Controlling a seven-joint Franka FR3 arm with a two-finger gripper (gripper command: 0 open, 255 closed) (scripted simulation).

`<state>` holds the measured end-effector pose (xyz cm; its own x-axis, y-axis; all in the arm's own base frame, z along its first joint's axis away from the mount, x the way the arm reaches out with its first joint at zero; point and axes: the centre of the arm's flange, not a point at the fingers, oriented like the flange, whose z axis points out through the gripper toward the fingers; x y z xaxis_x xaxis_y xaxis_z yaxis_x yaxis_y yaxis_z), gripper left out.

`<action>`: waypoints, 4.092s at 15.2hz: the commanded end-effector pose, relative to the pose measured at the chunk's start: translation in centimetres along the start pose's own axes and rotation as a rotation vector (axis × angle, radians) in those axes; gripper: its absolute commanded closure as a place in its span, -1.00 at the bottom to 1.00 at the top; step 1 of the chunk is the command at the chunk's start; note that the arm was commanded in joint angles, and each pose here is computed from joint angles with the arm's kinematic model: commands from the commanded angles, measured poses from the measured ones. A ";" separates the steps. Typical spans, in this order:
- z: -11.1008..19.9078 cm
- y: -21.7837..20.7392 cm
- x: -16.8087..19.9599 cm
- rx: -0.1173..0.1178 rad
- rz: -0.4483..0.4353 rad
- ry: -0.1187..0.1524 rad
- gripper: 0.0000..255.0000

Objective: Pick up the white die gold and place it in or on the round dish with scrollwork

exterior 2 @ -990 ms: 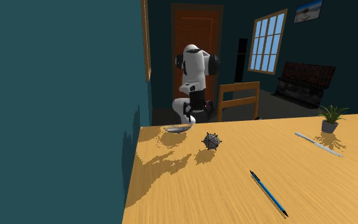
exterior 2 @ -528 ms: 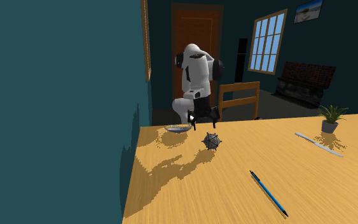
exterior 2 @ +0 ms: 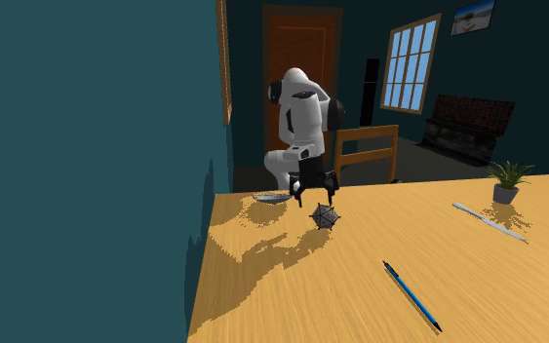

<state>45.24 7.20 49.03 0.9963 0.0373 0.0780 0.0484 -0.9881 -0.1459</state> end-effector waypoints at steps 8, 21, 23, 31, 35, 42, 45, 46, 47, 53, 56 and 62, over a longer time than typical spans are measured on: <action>0.4 0.1 -0.1 -0.002 0.001 -0.010 1.00; -3.1 -0.4 0.2 -0.002 0.002 -0.010 1.00; -4.2 -0.6 0.3 -0.002 0.002 -0.010 1.00; -1.6 -7.2 3.1 -0.193 -0.331 -0.097 -1.00; 0.4 -6.8 2.9 -0.193 -0.331 -0.097 -1.00; 1.8 -6.5 2.9 -0.193 -0.331 -0.097 -1.00; 1.7 -6.5 2.9 -0.193 -0.331 -0.097 -1.00; 1.7 -6.5 2.9 -0.193 -0.331 -0.097 1.00; 1.7 -6.5 2.9 -0.193 -0.331 -0.097 1.00; 1.8 -6.5 2.9 -0.193 -0.331 -0.097 1.00; 1.2 -6.6 2.9 -0.193 -0.331 -0.097 1.00; -1.9 -7.0 3.1 -0.193 -0.331 -0.097 1.00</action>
<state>47.96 13.98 51.67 0.9318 0.3629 -0.0047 0.3625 -0.9300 0.0605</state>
